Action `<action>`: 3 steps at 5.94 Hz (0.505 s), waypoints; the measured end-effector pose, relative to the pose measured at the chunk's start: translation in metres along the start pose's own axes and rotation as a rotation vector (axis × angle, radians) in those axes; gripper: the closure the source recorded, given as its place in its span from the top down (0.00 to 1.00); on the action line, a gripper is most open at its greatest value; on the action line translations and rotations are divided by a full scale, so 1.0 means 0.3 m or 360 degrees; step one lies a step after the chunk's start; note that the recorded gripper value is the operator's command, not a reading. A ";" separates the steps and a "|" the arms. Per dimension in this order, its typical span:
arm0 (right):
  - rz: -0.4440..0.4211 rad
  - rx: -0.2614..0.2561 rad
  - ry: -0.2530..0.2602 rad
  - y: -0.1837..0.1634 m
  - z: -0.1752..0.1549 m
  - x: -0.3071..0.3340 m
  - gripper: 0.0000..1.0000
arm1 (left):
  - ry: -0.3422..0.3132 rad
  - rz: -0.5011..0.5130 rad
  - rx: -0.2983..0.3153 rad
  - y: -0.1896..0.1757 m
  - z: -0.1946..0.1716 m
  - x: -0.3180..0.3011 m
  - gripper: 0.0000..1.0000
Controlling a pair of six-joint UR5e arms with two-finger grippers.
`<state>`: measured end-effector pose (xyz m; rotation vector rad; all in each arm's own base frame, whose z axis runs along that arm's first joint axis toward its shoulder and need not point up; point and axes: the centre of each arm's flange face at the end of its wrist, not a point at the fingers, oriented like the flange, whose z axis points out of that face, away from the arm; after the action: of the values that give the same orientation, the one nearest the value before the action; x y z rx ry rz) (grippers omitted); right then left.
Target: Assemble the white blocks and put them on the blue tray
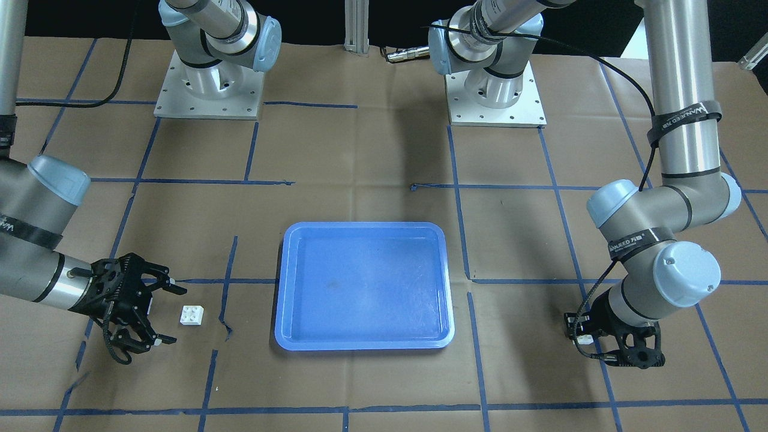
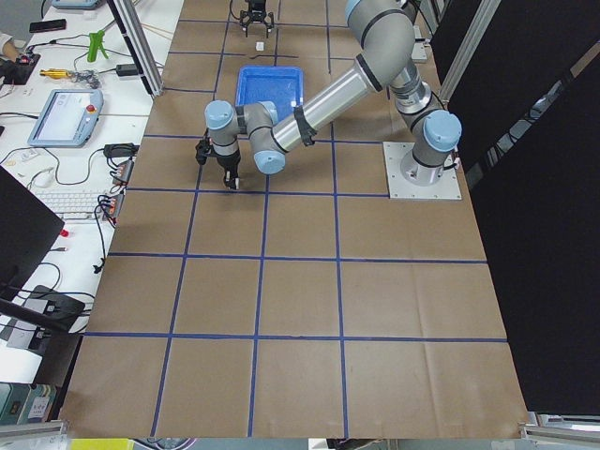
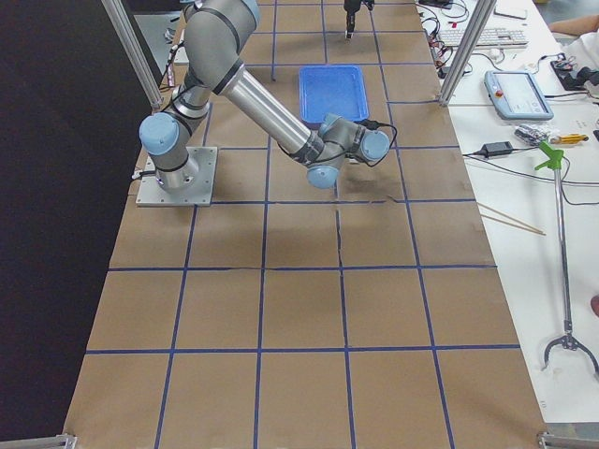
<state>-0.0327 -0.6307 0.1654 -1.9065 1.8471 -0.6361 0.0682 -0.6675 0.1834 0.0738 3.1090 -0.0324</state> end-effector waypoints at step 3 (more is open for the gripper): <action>0.0007 0.0010 -0.0037 0.018 0.044 -0.036 0.60 | -0.0038 0.0746 0.0064 0.005 -0.141 0.219 0.05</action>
<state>-0.0294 -0.6204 0.1510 -1.8978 1.8321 -0.6149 0.0014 -0.6622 0.2236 0.7874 2.9799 -0.0823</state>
